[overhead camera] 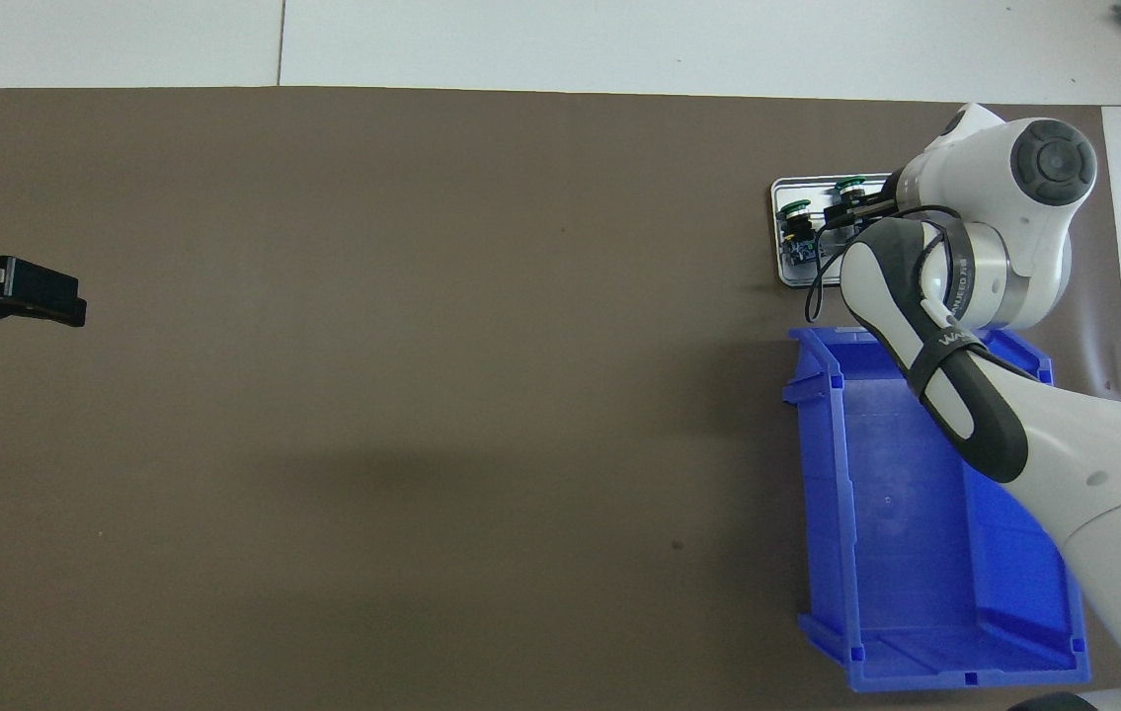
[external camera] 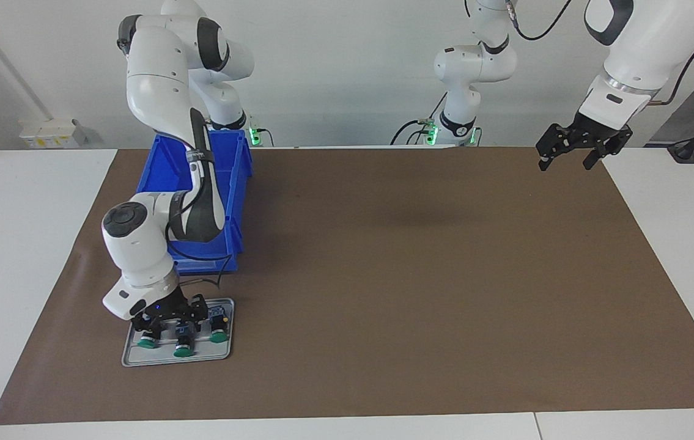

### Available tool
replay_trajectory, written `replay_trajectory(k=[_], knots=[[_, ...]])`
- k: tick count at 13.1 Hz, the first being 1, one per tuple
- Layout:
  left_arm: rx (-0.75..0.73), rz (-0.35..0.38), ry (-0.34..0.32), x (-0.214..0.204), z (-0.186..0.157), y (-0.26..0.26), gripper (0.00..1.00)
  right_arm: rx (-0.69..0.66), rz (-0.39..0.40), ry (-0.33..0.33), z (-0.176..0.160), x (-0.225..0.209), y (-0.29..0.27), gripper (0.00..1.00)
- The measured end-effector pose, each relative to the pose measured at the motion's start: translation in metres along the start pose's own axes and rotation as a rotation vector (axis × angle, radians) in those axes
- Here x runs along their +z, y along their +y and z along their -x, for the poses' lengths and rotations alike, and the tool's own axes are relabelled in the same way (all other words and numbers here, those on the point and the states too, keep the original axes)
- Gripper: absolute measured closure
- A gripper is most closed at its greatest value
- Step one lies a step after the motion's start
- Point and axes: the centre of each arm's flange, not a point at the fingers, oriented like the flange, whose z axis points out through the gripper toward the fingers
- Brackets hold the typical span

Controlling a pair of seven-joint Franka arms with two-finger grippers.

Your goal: Place and press button with both arms

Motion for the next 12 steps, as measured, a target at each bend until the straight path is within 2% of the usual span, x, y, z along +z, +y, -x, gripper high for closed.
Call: replay_trajectory(k=[1, 3, 4, 5, 7, 9, 10, 12], knots=[[0.000, 0.000, 0.000, 0.000, 0.000, 0.000, 0.00, -0.002, 0.001, 0.001, 0.003, 0.004, 0.000, 0.15], [0.000, 0.000, 0.000, 0.000, 0.000, 0.000, 0.00, -0.003, 0.002, 0.003, 0.004, 0.007, 0.000, 0.35], [0.000, 0.000, 0.000, 0.000, 0.000, 0.000, 0.00, -0.004, 0.002, 0.003, 0.004, 0.007, 0.000, 0.36], [0.000, 0.000, 0.000, 0.000, 0.000, 0.000, 0.00, -0.005, 0.002, 0.003, 0.004, 0.007, 0.000, 0.43], [0.000, 0.000, 0.000, 0.000, 0.000, 0.000, 0.00, 0.016, -0.028, 0.012, 0.002, 0.006, -0.007, 0.67], [0.000, 0.000, 0.000, 0.000, 0.000, 0.000, 0.00, 0.035, -0.050, 0.016, -0.008, -0.006, -0.012, 0.67], [0.000, 0.000, 0.000, 0.000, 0.000, 0.000, 0.00, 0.071, -0.060, -0.007, -0.016, -0.020, -0.012, 0.67], [0.000, 0.000, 0.000, 0.000, 0.000, 0.000, 0.00, 0.215, -0.070, -0.034, -0.037, -0.066, -0.011, 0.67]])
